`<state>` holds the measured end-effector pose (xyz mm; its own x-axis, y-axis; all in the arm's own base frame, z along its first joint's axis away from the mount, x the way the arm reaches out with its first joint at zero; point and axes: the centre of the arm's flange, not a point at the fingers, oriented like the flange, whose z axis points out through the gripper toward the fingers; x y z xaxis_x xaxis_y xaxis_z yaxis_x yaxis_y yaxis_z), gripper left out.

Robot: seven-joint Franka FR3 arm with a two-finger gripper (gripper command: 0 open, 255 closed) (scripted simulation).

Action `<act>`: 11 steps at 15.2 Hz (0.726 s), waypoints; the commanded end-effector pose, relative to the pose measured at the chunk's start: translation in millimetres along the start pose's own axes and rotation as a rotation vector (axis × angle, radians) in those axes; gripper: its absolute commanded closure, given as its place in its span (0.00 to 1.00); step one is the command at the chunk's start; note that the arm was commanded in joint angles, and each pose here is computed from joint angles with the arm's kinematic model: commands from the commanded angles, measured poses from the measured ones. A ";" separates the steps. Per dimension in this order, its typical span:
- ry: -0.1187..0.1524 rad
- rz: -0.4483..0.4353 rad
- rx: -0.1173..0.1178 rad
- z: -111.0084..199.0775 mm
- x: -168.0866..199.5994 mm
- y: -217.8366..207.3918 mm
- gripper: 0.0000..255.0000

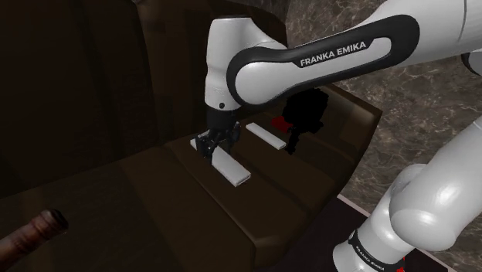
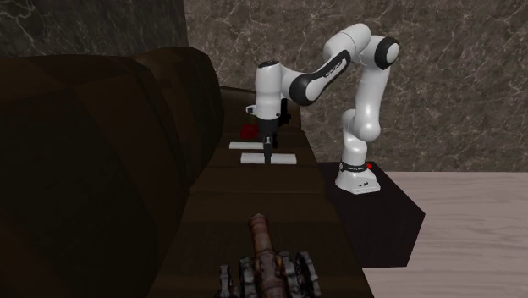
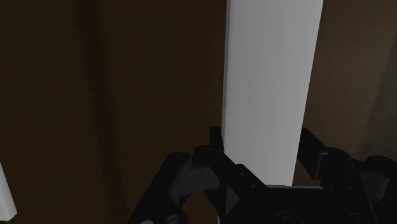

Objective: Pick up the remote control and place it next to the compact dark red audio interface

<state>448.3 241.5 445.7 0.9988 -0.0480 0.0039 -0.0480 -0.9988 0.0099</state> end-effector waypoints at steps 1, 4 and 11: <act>0.000 -0.002 0.001 0.8 -4.3 25.8 1.00; 0.000 -0.002 0.001 1.1 -9.9 65.0 1.00; 0.000 -0.002 0.001 1.9 -23.1 156.5 1.00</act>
<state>423.4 101.5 445.7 0.9989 -0.0477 0.0034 -0.0478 -0.9988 0.0096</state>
